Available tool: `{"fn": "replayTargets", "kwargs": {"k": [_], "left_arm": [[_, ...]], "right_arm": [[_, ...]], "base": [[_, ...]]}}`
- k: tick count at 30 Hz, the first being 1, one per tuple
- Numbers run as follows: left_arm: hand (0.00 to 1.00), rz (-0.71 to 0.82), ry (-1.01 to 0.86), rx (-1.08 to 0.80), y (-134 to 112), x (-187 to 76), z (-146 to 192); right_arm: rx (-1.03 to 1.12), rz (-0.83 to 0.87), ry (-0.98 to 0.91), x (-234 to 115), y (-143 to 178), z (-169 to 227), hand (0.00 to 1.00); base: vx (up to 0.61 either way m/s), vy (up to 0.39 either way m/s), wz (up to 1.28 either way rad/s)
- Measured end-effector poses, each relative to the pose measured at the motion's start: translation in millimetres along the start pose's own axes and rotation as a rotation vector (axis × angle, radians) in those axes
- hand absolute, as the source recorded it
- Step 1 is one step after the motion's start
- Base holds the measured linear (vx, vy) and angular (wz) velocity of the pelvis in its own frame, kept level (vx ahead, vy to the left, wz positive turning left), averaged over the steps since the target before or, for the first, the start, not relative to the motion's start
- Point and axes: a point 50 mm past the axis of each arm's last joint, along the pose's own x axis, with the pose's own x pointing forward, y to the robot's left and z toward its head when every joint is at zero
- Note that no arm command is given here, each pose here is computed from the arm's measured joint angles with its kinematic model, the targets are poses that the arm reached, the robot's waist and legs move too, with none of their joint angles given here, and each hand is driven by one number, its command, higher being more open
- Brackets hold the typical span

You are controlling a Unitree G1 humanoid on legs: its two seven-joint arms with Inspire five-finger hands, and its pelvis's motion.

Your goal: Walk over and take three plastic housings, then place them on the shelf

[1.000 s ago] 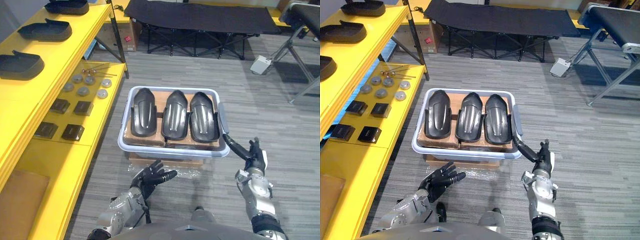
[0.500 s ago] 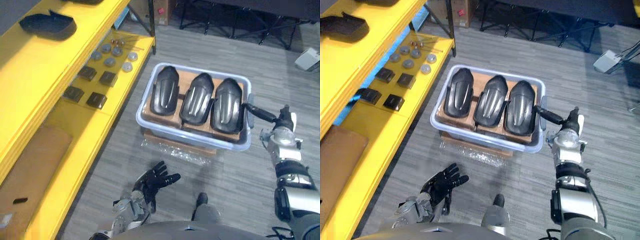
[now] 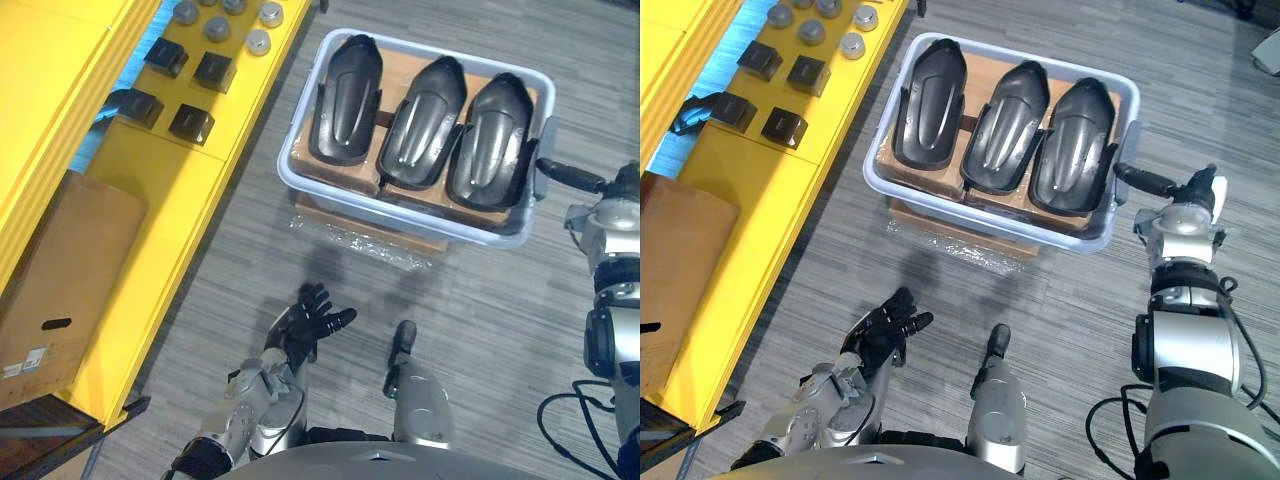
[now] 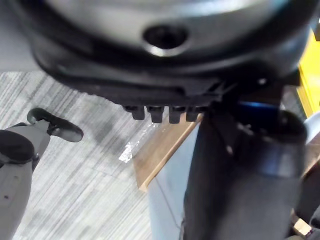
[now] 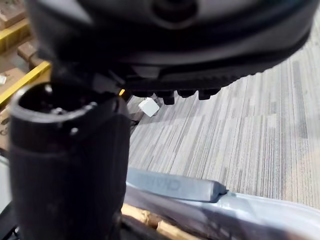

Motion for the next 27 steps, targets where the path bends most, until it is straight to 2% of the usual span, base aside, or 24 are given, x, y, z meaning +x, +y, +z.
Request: {"fn": "replayTargets", "kwargs": {"k": [4,9,15,16,20,23,27], "left_arm": [[1.0,-0.002,-0.015,-0.008,-6,4,0],[1.0,-0.027,-0.03,-0.039,-15,13,3],[1.0,-0.026,-0.041,-0.039,-17,18,6],[1.0,-0.025,-0.052,-0.048,-18,19,6],[1.0,-0.026,-0.051,-0.074,-22,21,5],[1.0,-0.025,-0.05,-0.077,-23,22,5],[1.0,-0.026,-0.053,-0.07,-27,26,5]], "right_arm": [[-0.07,0.001,-0.033,2,-3,13,1.0],[-0.165,-0.025,-0.122,3,-17,48,1.0],[-0.302,0.015,-0.048,3,-12,41,1.0],[-0.321,0.012,0.006,3,-14,35,0.0],[-0.319,0.014,0.122,4,-20,20,0.0],[-0.301,0.028,0.13,5,-21,21,0.0],[-0.373,-0.051,0.138,7,-43,24,0.0]], "base": [[0.05,-0.014,0.0],[0.01,-0.001,0.04],[0.0,-0.002,0.02],[-0.02,-0.008,0.14],[-0.01,-0.003,0.04],[0.0,0.0,0.0],[-0.01,-0.006,0.03]]}}
